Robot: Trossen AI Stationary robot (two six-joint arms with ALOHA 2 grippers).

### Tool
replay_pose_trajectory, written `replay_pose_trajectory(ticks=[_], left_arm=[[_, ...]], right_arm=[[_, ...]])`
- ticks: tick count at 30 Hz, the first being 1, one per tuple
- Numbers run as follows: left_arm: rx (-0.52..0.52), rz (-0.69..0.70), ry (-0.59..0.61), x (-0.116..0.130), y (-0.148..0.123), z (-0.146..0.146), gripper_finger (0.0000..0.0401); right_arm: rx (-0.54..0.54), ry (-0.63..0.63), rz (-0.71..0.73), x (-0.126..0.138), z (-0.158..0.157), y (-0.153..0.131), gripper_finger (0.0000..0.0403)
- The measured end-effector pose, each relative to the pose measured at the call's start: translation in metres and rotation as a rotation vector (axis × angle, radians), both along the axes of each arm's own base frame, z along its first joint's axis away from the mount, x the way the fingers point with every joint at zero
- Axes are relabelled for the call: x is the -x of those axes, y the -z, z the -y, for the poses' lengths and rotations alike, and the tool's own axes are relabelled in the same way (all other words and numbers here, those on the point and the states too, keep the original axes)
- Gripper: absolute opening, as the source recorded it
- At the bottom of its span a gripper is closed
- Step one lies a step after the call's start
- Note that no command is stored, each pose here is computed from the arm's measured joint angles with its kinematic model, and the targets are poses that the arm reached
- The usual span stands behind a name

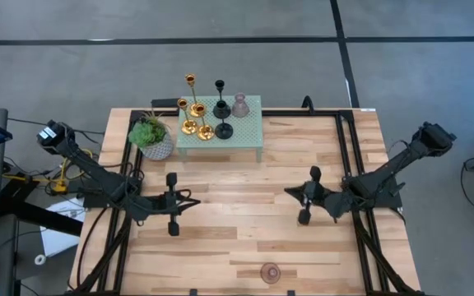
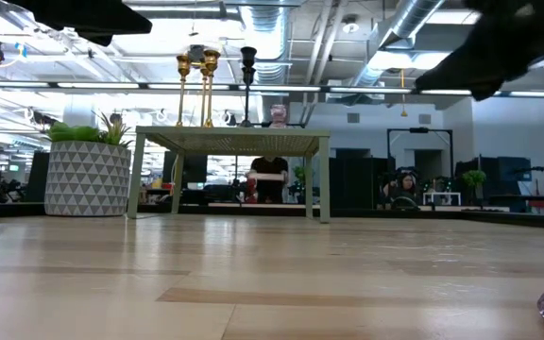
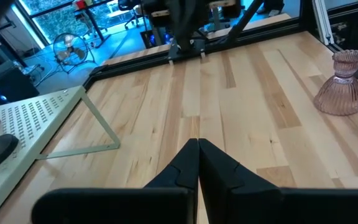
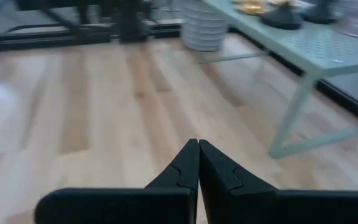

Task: Pick & Place candle stick holders
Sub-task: Put the pink glass candle holder on the shelf

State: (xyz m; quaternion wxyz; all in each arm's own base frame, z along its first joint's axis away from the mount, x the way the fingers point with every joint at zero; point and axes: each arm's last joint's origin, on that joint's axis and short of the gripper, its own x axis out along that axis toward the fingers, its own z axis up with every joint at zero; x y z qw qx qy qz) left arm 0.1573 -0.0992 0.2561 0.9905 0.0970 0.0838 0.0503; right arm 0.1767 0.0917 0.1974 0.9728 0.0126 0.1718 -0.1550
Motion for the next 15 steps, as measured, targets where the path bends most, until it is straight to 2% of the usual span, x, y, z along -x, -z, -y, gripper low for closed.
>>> replay_pose_trajectory(ticks=[4,9,15], left_arm=[[0.001,0.0,0.0,0.0,0.0,0.0,0.0006],[0.001,0.0,0.0,0.0,0.0,0.0,0.0008],[0.001,0.0,0.0,0.0,0.0,0.0,0.0007]], right_arm=[[-0.018,-0.139,0.004,0.017,-0.022,-0.002,0.0],[-0.146,-0.274,0.016,0.04,-0.052,0.001,0.0],[-0.236,-0.395,-0.006,0.059,-0.084,0.015,0.0]])
